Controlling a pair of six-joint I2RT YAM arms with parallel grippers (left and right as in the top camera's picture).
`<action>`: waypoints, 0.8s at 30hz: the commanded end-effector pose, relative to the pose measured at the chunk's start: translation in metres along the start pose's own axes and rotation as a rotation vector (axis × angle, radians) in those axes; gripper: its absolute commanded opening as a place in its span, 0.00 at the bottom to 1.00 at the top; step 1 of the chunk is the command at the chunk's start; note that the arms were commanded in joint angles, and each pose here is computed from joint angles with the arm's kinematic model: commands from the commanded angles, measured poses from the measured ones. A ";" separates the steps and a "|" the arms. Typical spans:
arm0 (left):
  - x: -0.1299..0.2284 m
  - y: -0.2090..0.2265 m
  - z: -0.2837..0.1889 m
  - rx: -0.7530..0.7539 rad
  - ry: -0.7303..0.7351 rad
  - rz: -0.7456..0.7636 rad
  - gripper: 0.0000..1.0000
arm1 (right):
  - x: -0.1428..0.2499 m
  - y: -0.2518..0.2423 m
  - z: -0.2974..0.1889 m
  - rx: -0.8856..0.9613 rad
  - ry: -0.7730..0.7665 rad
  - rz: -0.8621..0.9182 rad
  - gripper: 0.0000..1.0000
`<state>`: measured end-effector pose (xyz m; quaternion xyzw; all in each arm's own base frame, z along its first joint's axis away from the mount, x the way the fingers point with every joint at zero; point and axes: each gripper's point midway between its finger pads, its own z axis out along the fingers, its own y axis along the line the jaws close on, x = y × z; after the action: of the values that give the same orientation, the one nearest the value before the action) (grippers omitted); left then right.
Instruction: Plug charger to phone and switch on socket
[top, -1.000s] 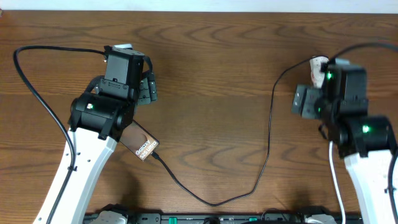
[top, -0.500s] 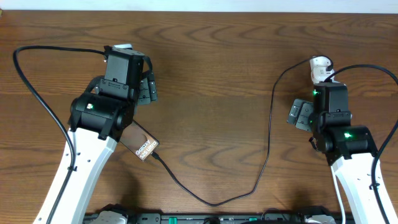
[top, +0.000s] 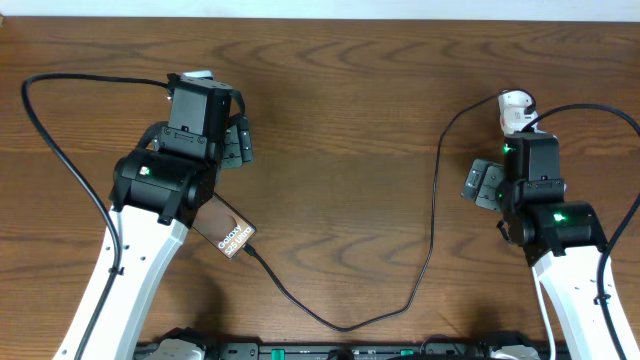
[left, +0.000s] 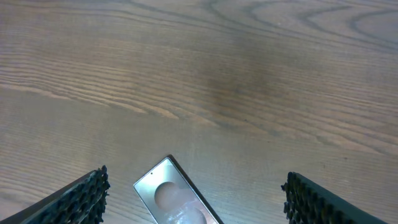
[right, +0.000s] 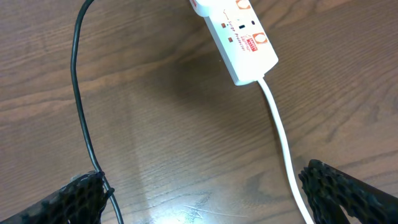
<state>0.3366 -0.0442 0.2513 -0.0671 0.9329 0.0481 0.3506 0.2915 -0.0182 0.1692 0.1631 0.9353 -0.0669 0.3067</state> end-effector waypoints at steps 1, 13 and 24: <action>-0.005 0.001 -0.003 -0.008 -0.015 0.011 0.88 | 0.001 -0.004 0.000 0.019 -0.004 0.017 0.99; -0.005 0.001 -0.003 -0.008 -0.015 0.011 0.88 | 0.001 -0.004 0.000 0.019 -0.004 0.016 0.99; 0.010 0.006 -0.003 -0.028 0.045 0.032 0.88 | 0.001 -0.004 0.000 0.019 -0.004 0.017 0.99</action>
<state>0.3284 -0.0417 0.2449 -0.0638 0.9399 0.0555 0.3308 0.2915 -0.0183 0.1692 0.1634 0.9353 -0.0670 0.3067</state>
